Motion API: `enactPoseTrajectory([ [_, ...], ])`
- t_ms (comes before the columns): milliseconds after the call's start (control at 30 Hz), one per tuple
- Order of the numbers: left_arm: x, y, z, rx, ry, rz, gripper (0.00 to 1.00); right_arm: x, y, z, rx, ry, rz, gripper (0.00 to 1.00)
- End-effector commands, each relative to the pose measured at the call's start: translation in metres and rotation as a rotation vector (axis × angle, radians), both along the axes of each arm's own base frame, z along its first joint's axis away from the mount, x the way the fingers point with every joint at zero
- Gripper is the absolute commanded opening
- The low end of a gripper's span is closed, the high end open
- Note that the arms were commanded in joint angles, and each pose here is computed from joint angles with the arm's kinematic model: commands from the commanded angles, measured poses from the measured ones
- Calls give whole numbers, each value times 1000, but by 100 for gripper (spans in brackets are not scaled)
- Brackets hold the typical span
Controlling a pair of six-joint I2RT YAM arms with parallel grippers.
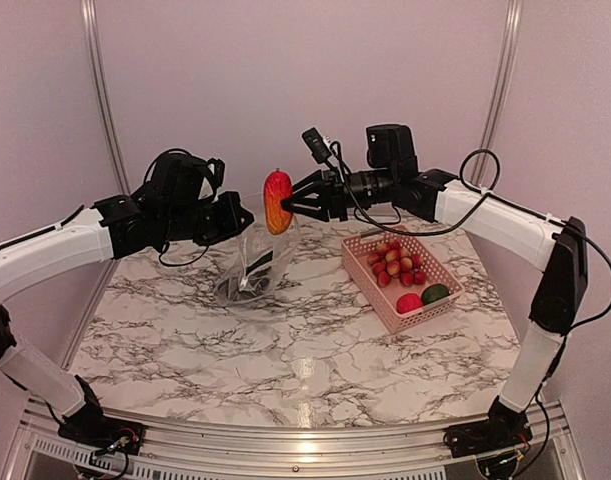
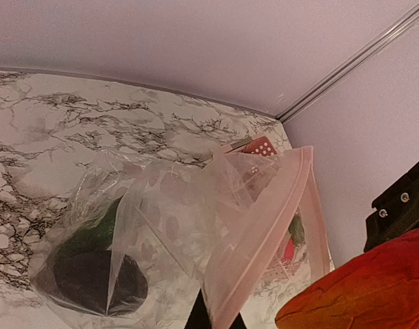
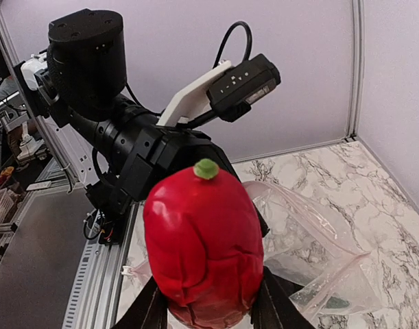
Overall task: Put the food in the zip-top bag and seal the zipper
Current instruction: Place the fake fruit in the zipper food storage bag, then adjust the zipper food storage bag at the center of the board.
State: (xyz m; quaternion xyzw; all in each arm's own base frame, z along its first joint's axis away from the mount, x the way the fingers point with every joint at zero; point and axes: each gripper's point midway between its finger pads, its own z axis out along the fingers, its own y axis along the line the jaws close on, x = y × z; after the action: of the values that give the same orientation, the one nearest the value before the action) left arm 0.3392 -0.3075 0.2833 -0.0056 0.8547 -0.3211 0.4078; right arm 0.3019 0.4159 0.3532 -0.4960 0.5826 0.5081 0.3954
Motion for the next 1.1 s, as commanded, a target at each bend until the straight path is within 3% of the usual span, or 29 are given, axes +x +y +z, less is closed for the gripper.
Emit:
enactPoseTrajectory([
  [0, -3, -1, 40, -114, -60, -2, 0, 9, 13, -11, -26, -25, -59, 41],
  [233, -3, 2, 38, -112, -58, 6, 0, 18, 18, -19, -115, -82, -154, 66],
  [333, -3, 4, 33, -97, -56, 15, 0, 17, 10, -8, -139, -137, -174, 70],
  [533, -1, 5, 19, -61, -43, 15, 0, -35, -7, -4, -192, -340, 65, 60],
  [667, -2, 0, 16, -46, -34, -17, 0, -51, -10, -25, -315, -518, 111, 55],
  [900, -4, -9, 8, 17, -7, -80, 0, -48, -3, -60, -531, -773, 136, 53],
  [1067, -4, -6, 9, 44, -17, -80, 0, -42, 2, -79, -660, -864, 153, 43],
])
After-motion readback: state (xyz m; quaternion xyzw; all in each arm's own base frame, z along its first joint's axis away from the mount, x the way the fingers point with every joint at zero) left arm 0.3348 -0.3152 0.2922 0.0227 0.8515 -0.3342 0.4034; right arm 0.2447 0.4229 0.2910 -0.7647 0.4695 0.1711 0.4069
